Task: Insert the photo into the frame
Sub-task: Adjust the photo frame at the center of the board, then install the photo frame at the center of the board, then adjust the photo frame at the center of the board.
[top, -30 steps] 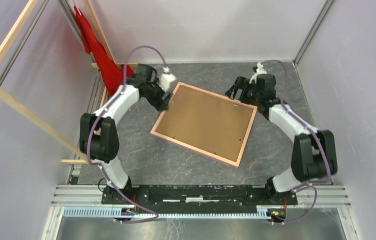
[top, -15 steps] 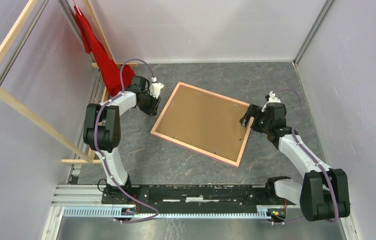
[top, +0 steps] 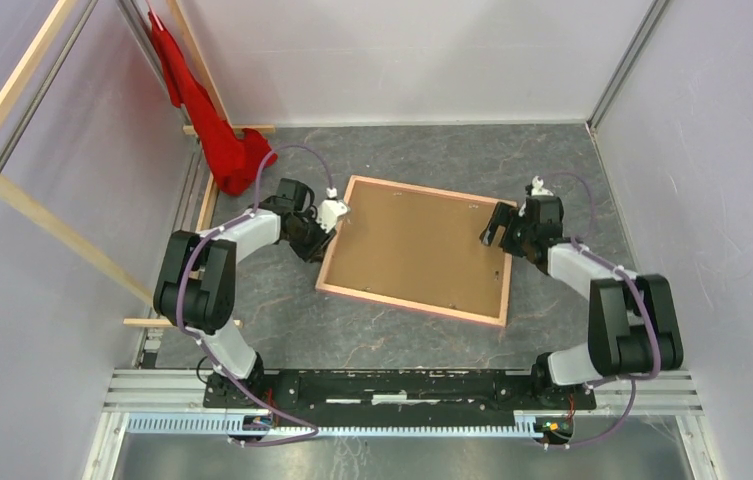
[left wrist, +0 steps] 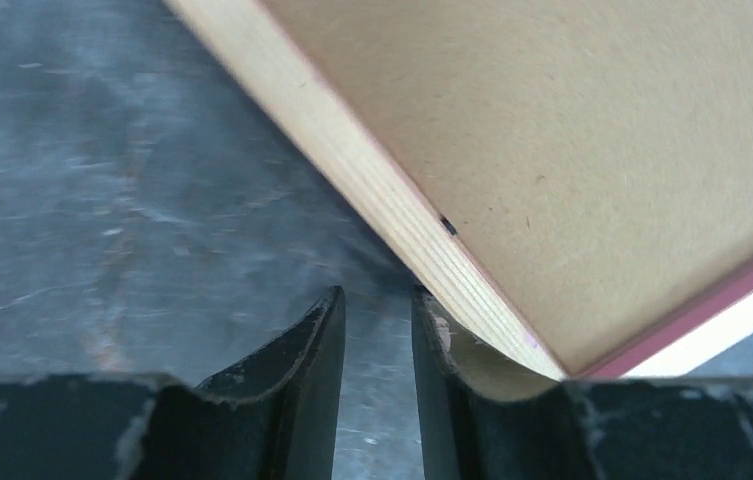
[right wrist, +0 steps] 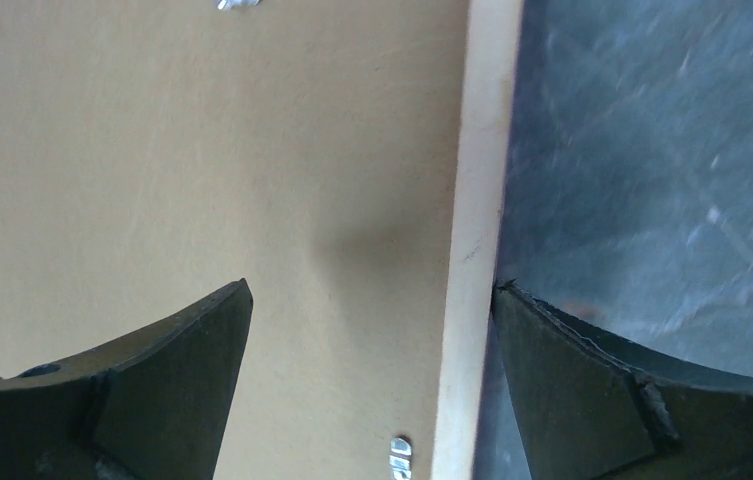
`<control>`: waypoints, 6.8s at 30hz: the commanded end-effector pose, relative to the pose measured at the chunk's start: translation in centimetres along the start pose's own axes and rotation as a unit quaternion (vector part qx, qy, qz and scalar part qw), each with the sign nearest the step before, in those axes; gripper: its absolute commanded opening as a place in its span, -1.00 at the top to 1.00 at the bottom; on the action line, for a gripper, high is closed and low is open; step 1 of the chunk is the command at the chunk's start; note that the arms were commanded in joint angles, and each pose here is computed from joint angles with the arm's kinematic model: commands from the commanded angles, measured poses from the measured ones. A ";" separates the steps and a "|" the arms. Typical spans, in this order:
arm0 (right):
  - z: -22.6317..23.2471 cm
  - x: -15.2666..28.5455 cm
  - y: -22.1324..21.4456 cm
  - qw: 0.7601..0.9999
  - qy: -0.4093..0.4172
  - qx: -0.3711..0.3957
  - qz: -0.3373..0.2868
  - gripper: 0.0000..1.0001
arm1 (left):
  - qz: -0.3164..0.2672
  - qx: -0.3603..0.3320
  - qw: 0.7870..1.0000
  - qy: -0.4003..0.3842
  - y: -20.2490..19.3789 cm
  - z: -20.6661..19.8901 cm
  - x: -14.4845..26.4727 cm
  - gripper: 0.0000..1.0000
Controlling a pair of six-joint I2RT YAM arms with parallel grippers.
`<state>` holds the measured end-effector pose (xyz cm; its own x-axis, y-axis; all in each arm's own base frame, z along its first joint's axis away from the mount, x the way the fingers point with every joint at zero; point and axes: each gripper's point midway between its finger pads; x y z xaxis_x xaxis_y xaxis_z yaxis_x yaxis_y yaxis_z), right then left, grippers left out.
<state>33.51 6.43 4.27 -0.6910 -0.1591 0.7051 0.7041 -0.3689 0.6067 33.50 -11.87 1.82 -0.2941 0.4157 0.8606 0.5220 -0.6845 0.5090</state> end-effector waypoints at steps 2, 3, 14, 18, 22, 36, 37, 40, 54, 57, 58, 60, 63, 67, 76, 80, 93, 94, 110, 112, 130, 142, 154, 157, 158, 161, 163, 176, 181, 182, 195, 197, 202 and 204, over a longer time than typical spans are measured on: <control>3.4 -1.6 5.3 0.998 0.049 0.008 -0.044 -0.91 | -0.012 -0.106 0.986 -0.125 0.7 -8.6 1.0 0.24; 3.3 -1.8 5.6 0.998 0.042 0.008 -0.045 -0.91 | -0.011 -0.116 0.983 -0.141 0.7 -10.1 1.1 0.23; 2.5 -0.6 8.1 0.997 -0.008 0.015 -0.078 -0.82 | -0.071 0.066 0.980 -0.176 2.6 -6.6 4.2 -0.08; 5.8 0.2 8.3 0.995 0.029 0.028 -0.095 -0.67 | -0.074 0.119 0.974 -0.181 3.3 -5.7 3.4 -0.29; 12.3 0.5 7.0 0.986 0.121 0.061 -0.093 -0.44 | -0.067 0.166 0.966 -0.185 3.1 -5.4 1.6 -0.31; 29.4 -2.9 -5.4 0.930 0.328 0.155 0.058 0.21 | -0.033 0.216 0.959 -0.182 1.5 -4.8 -1.6 0.23; 30.2 -3.2 -6.1 0.927 0.335 0.158 0.067 0.28 | -0.031 0.217 0.959 -0.180 1.3 -4.8 -1.7 0.26; 31.7 -4.2 -7.8 0.920 0.346 0.164 0.088 0.47 | -0.026 0.221 0.959 -0.176 1.1 -4.7 -2.0 0.35; 32.0 -6.1 -12.5 0.911 0.344 0.176 0.141 0.69 | -0.020 0.215 0.964 -0.156 0.8 -4.0 -2.0 0.73; 31.7 -6.3 -12.9 0.911 0.343 0.175 0.147 0.71 | -0.016 0.214 0.965 -0.150 0.6 -3.9 -2.1 0.76; 31.7 -6.3 -13.0 0.911 0.343 0.175 0.149 0.72 | -0.016 0.214 0.965 -0.150 0.5 -3.9 -2.1 0.77; 31.6 -6.4 -13.3 0.910 0.344 0.174 0.154 0.73 | -0.014 0.215 0.965 -0.149 0.4 -3.9 -2.1 0.78; 31.6 -6.2 -13.7 0.908 0.349 0.170 0.160 0.74 | -0.015 0.214 0.966 -0.147 0.5 -3.8 -2.0 0.80; 31.7 -5.7 -14.2 0.904 0.356 0.167 0.166 0.77 | -0.016 0.214 0.966 -0.143 0.6 -3.6 -2.0 0.83; 31.9 -5.2 -14.8 0.898 0.367 0.168 0.176 0.78 | -0.016 0.214 0.967 -0.138 0.8 -3.4 -2.0 0.85; 32.0 -5.1 -15.1 0.894 0.373 0.167 0.183 0.79 | -0.016 0.213 0.967 -0.137 0.8 -3.4 -2.0 0.86; 32.2 -5.2 -16.3 0.882 0.386 0.171 0.211 0.80 | -0.016 0.210 0.968 -0.136 1.1 -3.3 -2.1 0.88; 32.2 -5.1 -16.4 0.881 0.387 0.172 0.213 0.81 | -0.016 0.210 0.968 -0.136 1.2 -3.3 -2.1 0.88; 33.6 -4.5 -9.6 0.896 0.382 0.171 0.146 0.32 | -0.023 0.181 0.976 -0.120 1.9 -2.7 -0.7 0.83; 32.6 -3.9 -6.4 0.908 0.371 0.157 0.113 0.02 | -0.023 0.165 0.980 -0.114 2.0 -2.6 0.0 0.77; -1.8 -0.8 7.6 0.988 -0.104 -0.010 -0.117 -0.96 | 0.042 0.041 0.992 -0.107 -1.0 -9.4 -0.3 0.52; 2.1 -6.8 5.5 0.999 0.011 -0.024 -0.035 -0.93 | 0.050 0.008 0.992 -0.116 -1.5 -11.3 0.0 0.56; 16.9 -15.1 5.8 0.982 0.176 0.026 0.068 -0.96 | 0.116 -0.093 0.960 -0.239 -0.5 -22.0 -3.0 0.34; 15.9 -15.6 7.7 0.986 0.158 0.018 0.045 -0.96 | 0.137 -0.116 0.946 -0.271 -1.5 -23.2 -2.0 -0.24; 15.1 -15.4 8.2 0.989 0.144 0.014 0.043 -0.96 | 0.140 -0.125 0.943 -0.277 -1.8 -23.3 -1.5 -0.52; 13.8 -14.2 11.2 0.992 0.126 0.016 0.009 -0.96 | 0.139 -0.146 0.935 -0.291 -1.8 -23.0 0.6 -0.84; 12.9 -13.0 13.3 0.993 0.110 0.021 -0.019 -0.96 | 0.122 -0.148 0.937 -0.293 -0.8 -22.1 2.3 -0.94; 5.0 -2.5 11.5 0.998 -0.031 0.012 -0.061 -0.96 | -0.013 0.010 1.000 -0.013 7.4 3.0 5.7 -0.42; 4.4 1.4 5.1 0.999 0.024 -0.006 -0.038 -0.96 | -0.023 0.084 0.995 0.053 6.5 8.8 3.2 -0.02; 4.3 2.0 3.8 0.999 0.035 -0.011 -0.031 -0.96 | -0.020 0.086 0.995 0.055 6.2 9.0 2.5 0.01; 4.1 3.4 -5.2 0.991 0.126 -0.045 0.032 -0.96 | 0.022 0.061 0.996 -0.057 1.1 1.1 -0.9 0.15; 4.5 2.9 -4.2 0.991 0.128 -0.042 0.026 -0.96 | 0.027 0.043 0.995 -0.082 0.6 -1.1 -0.7 0.15; 5.7 0.8 -1.4 0.991 0.128 -0.026 0.026 -0.96 | 0.065 -0.012 0.987 -0.146 -1.3 -7.2 -0.5 0.14; 6.3 0.0 -0.4 0.991 0.128 -0.020 0.031 -0.96 | 0.078 -0.031 0.982 -0.167 -2.0 -9.6 -0.4 0.12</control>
<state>30.76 10.93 3.99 -0.6389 -0.3586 0.6805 0.7621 -0.4157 0.4964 32.19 -14.08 1.76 -0.1566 0.4450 0.8817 0.5393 -0.7094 0.4538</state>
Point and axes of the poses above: each gripper's point midway between its finger pads, its own x axis back along the fingers, its own z axis along the line the jaws close on, y = z × x, and after that the axes turned 2 degrees about -x, right-handed
